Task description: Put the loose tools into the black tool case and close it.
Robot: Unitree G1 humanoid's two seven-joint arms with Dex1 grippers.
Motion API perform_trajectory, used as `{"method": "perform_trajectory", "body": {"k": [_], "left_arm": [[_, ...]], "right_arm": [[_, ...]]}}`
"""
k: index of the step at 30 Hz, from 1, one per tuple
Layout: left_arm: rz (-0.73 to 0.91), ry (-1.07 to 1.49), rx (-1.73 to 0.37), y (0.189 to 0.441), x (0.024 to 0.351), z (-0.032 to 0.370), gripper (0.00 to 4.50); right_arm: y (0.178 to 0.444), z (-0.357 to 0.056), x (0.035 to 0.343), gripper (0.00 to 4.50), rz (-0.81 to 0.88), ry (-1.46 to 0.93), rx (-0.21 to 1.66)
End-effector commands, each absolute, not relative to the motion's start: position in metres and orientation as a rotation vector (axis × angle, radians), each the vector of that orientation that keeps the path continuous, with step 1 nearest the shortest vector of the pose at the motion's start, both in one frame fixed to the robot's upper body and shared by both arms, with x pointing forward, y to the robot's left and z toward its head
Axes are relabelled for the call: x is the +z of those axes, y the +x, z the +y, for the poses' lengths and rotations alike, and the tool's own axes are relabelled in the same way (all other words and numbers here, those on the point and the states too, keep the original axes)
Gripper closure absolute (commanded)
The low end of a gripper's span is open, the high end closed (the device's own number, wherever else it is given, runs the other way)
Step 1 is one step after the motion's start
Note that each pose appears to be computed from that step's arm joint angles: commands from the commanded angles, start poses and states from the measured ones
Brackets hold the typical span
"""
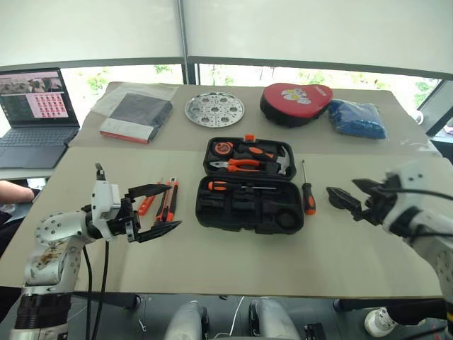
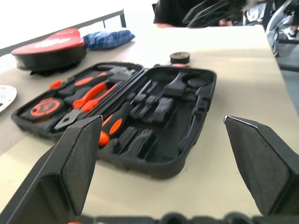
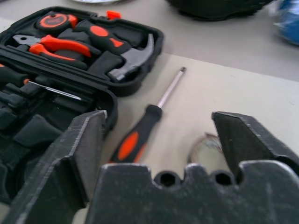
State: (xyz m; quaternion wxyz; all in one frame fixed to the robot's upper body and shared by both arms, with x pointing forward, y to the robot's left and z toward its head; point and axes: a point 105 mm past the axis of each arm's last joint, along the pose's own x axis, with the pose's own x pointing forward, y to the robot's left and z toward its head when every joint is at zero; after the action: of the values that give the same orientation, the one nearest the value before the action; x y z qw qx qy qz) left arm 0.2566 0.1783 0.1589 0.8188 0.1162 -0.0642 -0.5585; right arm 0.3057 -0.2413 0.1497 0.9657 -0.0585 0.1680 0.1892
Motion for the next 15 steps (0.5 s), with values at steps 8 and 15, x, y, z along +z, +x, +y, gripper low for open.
{"method": "perform_trajectory", "body": {"k": [8,15], "left_arm": [[-0.184,0.256,-1.198,0.252,0.174,0.164,0.00],[-0.197,0.246,-1.191,0.249,0.176,0.162,0.00]], "right_arm": [[0.339,-0.232,0.133,2.06,0.535,-0.164,0.376],[0.341,-0.217,0.114,2.06,0.603,-0.103,0.391]]}}
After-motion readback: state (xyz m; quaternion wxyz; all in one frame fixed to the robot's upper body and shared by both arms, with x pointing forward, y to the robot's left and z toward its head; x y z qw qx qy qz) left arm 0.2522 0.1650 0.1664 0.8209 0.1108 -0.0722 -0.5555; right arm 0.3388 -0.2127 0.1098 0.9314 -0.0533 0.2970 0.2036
